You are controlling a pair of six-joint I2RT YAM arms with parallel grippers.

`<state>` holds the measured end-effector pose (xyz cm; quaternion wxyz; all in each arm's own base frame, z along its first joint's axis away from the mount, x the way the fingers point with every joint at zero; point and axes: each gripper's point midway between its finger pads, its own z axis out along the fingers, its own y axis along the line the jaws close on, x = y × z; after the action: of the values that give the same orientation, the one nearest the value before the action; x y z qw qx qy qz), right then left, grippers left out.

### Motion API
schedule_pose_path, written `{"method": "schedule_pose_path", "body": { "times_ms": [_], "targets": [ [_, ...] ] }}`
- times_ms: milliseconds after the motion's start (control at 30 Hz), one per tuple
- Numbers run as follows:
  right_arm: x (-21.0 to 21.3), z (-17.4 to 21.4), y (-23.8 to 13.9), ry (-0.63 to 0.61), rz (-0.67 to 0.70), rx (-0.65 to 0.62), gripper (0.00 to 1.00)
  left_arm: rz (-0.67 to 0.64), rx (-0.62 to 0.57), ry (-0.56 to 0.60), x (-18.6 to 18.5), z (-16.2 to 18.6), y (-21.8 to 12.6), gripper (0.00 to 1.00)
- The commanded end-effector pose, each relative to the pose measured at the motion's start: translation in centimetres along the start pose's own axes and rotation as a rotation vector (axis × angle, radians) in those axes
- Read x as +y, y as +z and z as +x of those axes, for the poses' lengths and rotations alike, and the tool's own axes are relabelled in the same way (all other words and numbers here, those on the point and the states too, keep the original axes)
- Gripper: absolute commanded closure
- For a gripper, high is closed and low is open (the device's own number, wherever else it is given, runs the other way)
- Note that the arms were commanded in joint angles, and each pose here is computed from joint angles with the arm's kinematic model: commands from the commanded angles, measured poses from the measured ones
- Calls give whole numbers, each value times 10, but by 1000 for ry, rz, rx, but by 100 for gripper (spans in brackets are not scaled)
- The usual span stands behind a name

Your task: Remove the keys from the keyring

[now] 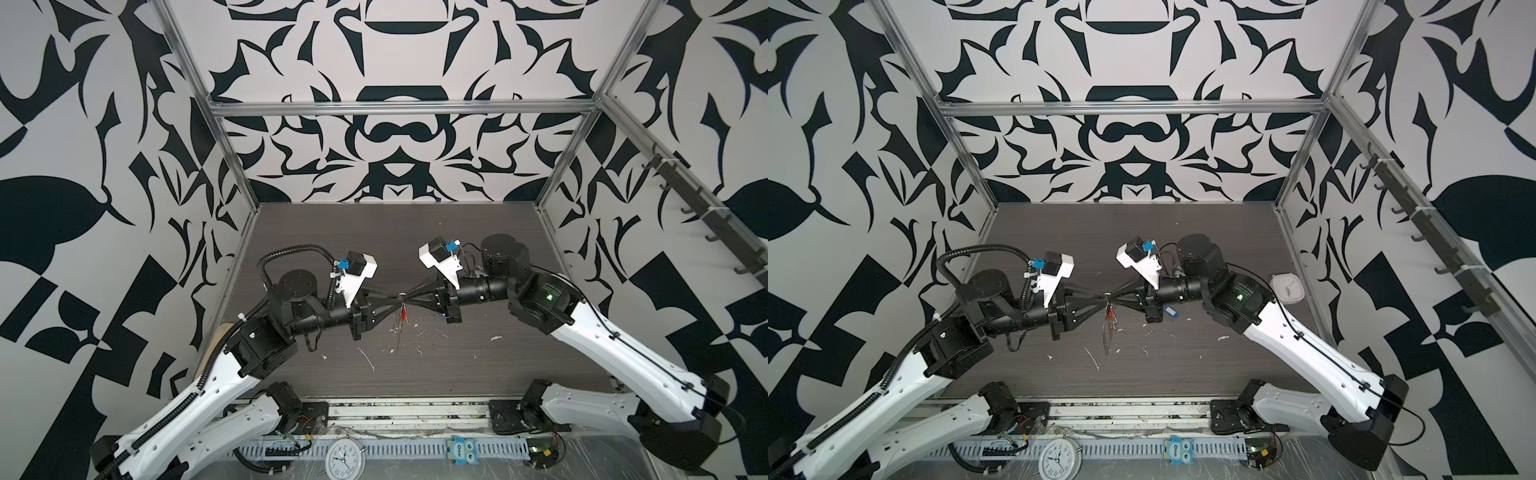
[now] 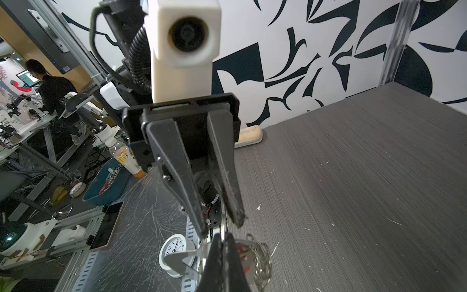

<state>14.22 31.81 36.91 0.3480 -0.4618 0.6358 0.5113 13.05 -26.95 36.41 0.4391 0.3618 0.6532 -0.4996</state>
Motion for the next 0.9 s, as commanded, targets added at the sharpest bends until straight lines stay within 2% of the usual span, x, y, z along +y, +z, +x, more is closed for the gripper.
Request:
{"method": "schedule_pose_path", "body": {
  "times_ms": [0, 233, 567, 667, 767, 867],
  "targets": [
    [15, -28, -9, -67, -26, -74, 100, 53, -42, 25, -13, -19, -3, 79],
    [14, -31, -10, -68, -17, -87, 100, 73, -41, 14, -15, -19, -1, 81],
    [13, -31, -8, -57, -24, -92, 100, 71, -47, 7, -15, -20, 0, 99],
    [12, -31, -6, -51, -31, -92, 100, 79, -51, 7, -16, -22, 0, 98],
    [13, -31, -4, -51, -36, -91, 100, 88, -47, 2, -17, -20, 1, 90],
    [12, -31, -3, -52, -34, -93, 100, 89, -47, -1, -16, -20, 2, 89]
  ]
}}
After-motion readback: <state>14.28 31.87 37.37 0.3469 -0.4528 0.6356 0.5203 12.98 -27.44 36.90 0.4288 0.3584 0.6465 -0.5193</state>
